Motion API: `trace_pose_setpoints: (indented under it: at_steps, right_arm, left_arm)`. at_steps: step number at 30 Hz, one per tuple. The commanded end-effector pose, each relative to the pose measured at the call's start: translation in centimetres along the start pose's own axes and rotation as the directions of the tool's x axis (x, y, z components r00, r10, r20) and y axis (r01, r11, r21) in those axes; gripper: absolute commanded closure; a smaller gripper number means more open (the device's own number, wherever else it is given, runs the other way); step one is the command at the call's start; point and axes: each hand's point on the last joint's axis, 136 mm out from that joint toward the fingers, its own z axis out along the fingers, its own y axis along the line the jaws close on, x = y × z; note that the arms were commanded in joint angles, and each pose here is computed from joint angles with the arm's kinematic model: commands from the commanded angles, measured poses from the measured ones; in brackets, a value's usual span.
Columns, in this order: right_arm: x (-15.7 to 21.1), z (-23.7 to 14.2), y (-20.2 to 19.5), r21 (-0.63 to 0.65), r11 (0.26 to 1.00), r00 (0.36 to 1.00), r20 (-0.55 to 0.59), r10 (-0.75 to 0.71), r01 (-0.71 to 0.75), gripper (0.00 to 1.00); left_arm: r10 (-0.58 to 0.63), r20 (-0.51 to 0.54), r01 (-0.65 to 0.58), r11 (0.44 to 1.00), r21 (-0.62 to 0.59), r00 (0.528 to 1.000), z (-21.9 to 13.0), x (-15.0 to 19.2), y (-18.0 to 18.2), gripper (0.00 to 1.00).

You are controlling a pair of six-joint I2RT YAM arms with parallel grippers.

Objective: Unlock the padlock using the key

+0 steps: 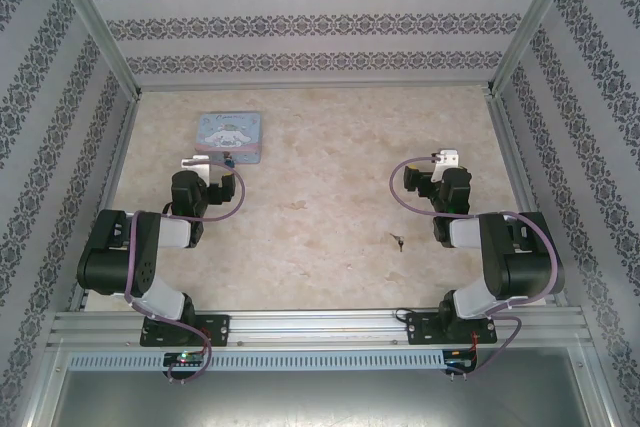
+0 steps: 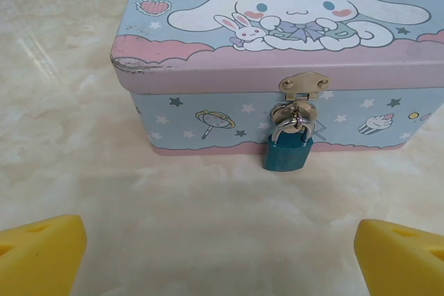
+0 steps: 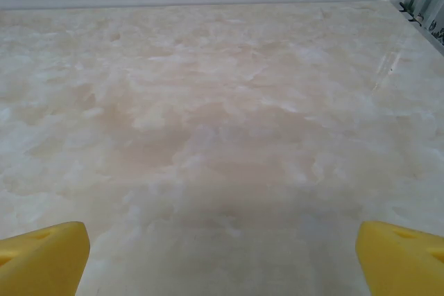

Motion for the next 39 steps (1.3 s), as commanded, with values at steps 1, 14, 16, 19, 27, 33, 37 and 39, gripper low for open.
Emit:
trace_pose_setpoints:
  at_steps: [1, 14, 16, 19, 27, 33, 37, 39]
  right_arm:
    - [-1.8, 0.0, 0.2, -0.011, 1.0, 0.999, 0.05, -0.02, 0.02, 0.02]
    - [-1.8, 0.0, 0.2, -0.02, 1.0, 0.999, 0.048, -0.007, 0.008, 0.02]
    - [-1.8, 0.0, 0.2, -0.024, 1.0, 0.999, 0.049, -0.004, 0.005, 0.02]
    - [-1.8, -0.1, 0.1, -0.027, 1.0, 0.999, 0.049, 0.003, -0.002, 0.02]
    - [-4.4, -0.8, -1.7, 0.093, 0.994, 0.996, -0.054, 0.065, -0.06, 0.02]
    - [-7.8, -1.7, -1.7, 0.12, 0.949, 0.935, -0.174, 0.309, -0.291, 0.02]
    - [-8.7, -1.0, 1.1, -0.026, 0.917, 0.886, -0.271, 0.377, -0.398, 0.02]
    - [-8.5, -0.6, 2.7, -0.09, 0.889, 0.853, -0.337, 0.398, -0.449, 0.02]
  left_arm:
    - [-0.004, 0.039, 0.004, 1.0, 0.002, 0.999, 0.2, -1.4, 0.2, 0.0]
    - [-0.003, 0.039, 0.003, 1.0, 0.004, 0.999, 0.2, -1.4, 0.2, 0.01]
    - [-0.003, 0.04, 0.003, 1.0, 0.005, 0.999, 0.2, -1.4, 0.2, 0.0]
    - [-0.002, 0.045, 0.002, 1.0, 0.016, 0.999, 0.1, -1.5, 0.0, 0.0]
    - [-0.028, 0.013, 0.028, 0.998, -0.052, 1.0, -1.2, -4.5, 1.3, 0.0]
    - [-0.137, -0.008, 0.136, 0.988, -0.078, 0.99, -1.6, -10.1, 2.1, 0.0]
    - [-0.229, -0.099, 0.221, 0.971, -0.086, 0.968, 0.6, -12.9, 3.2, 0.0]
    - [-0.274, -0.145, 0.267, 0.961, -0.069, 0.951, 2.1, -13.9, 3.7, 0.0]
